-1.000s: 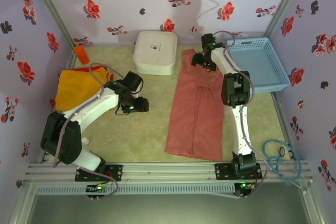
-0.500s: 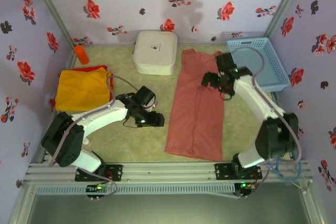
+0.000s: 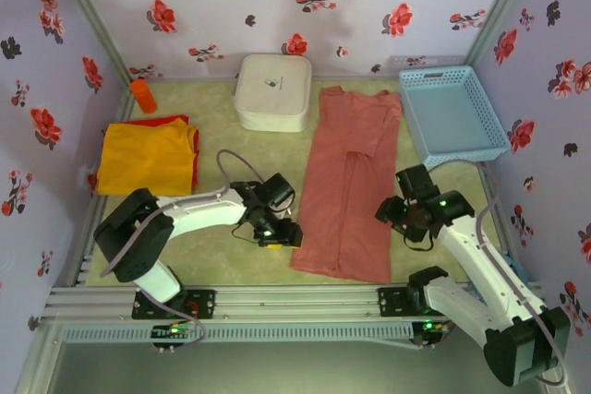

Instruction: Fold and stack the t-shirts

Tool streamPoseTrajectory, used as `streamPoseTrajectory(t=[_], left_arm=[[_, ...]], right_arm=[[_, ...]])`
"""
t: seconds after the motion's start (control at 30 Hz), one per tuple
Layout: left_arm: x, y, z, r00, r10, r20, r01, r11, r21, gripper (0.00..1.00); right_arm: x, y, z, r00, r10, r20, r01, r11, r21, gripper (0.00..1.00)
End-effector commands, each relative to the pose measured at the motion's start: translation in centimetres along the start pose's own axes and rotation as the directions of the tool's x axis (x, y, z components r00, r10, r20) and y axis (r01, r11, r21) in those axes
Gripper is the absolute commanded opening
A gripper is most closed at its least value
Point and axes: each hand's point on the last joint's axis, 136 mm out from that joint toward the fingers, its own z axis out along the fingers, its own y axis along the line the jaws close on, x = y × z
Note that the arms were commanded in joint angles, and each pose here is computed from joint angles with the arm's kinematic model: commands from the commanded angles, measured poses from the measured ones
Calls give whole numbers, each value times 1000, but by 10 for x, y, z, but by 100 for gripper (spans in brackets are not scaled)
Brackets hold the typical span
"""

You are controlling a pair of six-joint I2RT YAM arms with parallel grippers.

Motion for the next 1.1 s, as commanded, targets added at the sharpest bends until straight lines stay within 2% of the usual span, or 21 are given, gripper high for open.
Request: streamPoseTrajectory(t=[0.0, 0.53, 0.77, 1.07], left_arm=[[10, -2, 12, 999, -32, -44, 33, 999, 18, 55], [26, -11, 39, 990, -38, -133, 44, 998, 43, 45], [36, -18, 41, 988, -45, -148, 52, 997, 49, 45], [42, -16, 50, 984, -70, -163, 77, 996, 36, 41]], right_arm=[[27, -24, 7, 995, 49, -90, -40, 994, 97, 60], [85, -38, 56, 976, 90, -200, -60, 987, 148, 53], [93, -46, 57, 978, 51, -202, -7, 977, 214, 50], [93, -62, 51, 983, 54, -178, -6, 966, 259, 54]])
